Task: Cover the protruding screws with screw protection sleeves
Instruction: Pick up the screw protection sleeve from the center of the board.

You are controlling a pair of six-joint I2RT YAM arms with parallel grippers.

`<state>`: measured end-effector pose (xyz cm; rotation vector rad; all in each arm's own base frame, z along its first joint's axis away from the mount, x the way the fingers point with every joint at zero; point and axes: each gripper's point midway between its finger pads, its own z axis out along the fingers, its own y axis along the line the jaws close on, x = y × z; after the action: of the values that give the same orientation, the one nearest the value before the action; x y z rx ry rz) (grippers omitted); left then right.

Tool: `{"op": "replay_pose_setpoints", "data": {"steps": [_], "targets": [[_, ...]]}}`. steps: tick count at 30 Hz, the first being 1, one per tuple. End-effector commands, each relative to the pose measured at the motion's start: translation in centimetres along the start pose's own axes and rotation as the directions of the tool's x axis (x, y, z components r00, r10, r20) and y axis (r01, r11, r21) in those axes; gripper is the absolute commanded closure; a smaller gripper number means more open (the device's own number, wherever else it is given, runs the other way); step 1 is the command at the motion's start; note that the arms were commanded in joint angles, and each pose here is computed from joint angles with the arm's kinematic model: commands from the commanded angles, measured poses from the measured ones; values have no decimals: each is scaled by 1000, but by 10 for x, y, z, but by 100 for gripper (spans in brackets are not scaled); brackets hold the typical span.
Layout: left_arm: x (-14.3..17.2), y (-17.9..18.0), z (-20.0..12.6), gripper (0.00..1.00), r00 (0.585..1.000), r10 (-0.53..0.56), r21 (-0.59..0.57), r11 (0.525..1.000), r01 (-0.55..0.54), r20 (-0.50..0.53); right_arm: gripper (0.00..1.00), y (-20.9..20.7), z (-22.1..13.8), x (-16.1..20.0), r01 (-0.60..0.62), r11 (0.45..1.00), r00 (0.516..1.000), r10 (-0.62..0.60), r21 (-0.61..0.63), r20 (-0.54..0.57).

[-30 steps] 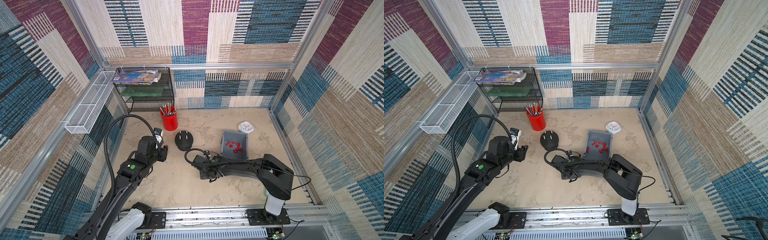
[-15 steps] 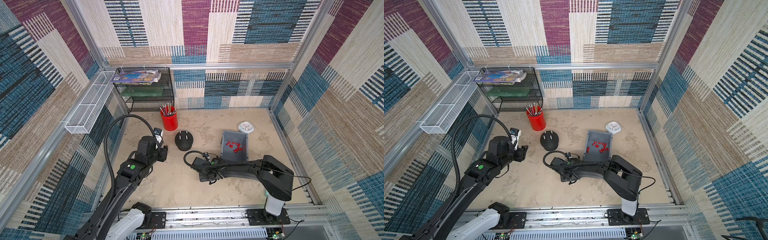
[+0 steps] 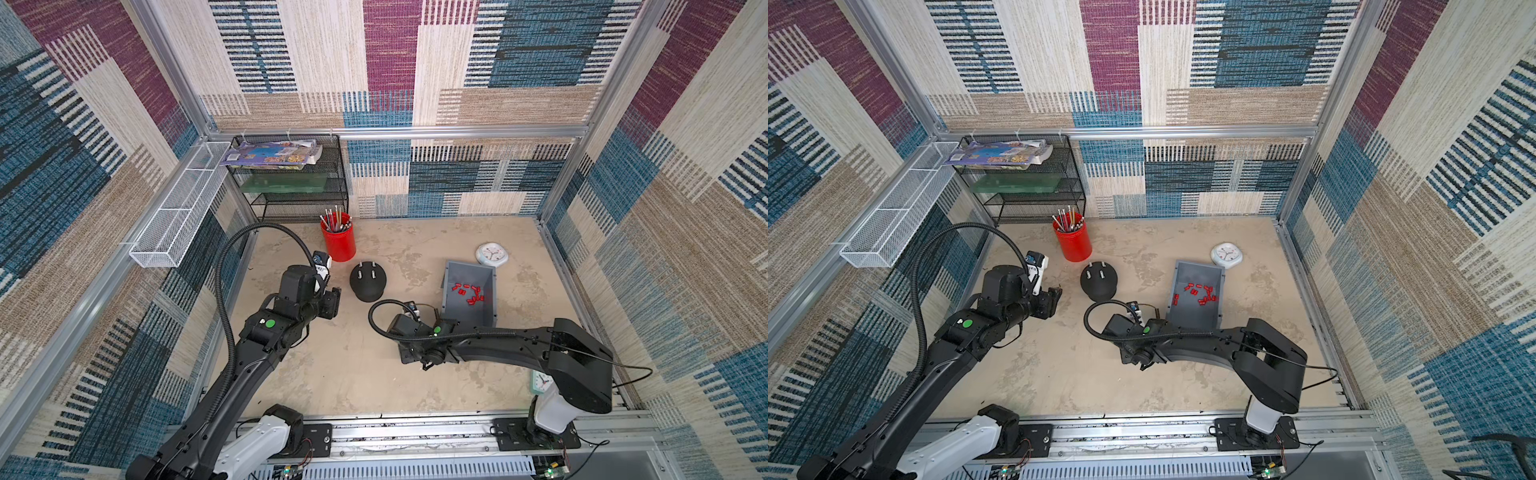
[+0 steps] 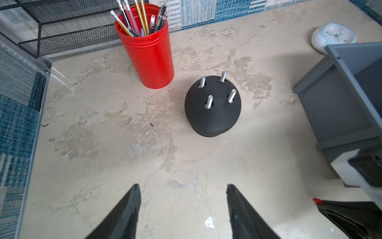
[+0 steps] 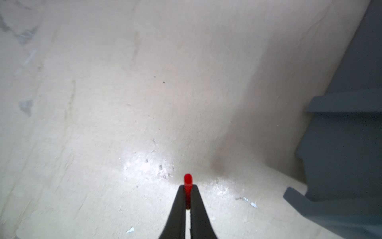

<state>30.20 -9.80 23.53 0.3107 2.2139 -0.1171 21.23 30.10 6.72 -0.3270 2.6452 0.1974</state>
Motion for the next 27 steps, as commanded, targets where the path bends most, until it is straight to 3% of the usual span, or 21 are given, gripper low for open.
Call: {"op": "replay_pose_setpoints", "data": {"steps": [1, 3, 7, 9, 12, 15, 20, 27], "targets": [[-6, -24, -1, 35, 999, -36, 136, 990, 39, -29, 93, 11, -19, -21, 90, 993, 987, -78, -79, 141], [-11, -41, -3, 35, 997, -38, 232, 971, 52, -62, 92, 14, -34, -27, 140, 982, 970, -112, -123, 214], [-18, -84, -16, 36, 984, -36, 464, 878, 114, -174, 92, 19, -76, -42, 244, 949, 911, -154, -199, 383], [-20, -107, -27, 37, 970, -46, 580, 795, 180, -238, 92, 19, -99, -48, 303, 927, 869, -173, -222, 464], [-26, -141, -51, 37, 952, -53, 736, 622, 269, -302, 92, 17, -128, -55, 378, 896, 806, -193, -235, 560], [-30, -157, -63, 37, 941, -41, 780, 548, 302, -335, 92, 17, -153, -59, 445, 862, 749, -210, -242, 629], [-32, -179, -74, 38, 932, 6, 821, 475, 317, -363, 92, 30, -180, -60, 542, 795, 694, -243, -271, 678], [-17, -199, -71, 47, 916, 89, 818, 491, 301, -391, 92, 46, -193, -62, 602, 742, 673, -271, -296, 689]]}}
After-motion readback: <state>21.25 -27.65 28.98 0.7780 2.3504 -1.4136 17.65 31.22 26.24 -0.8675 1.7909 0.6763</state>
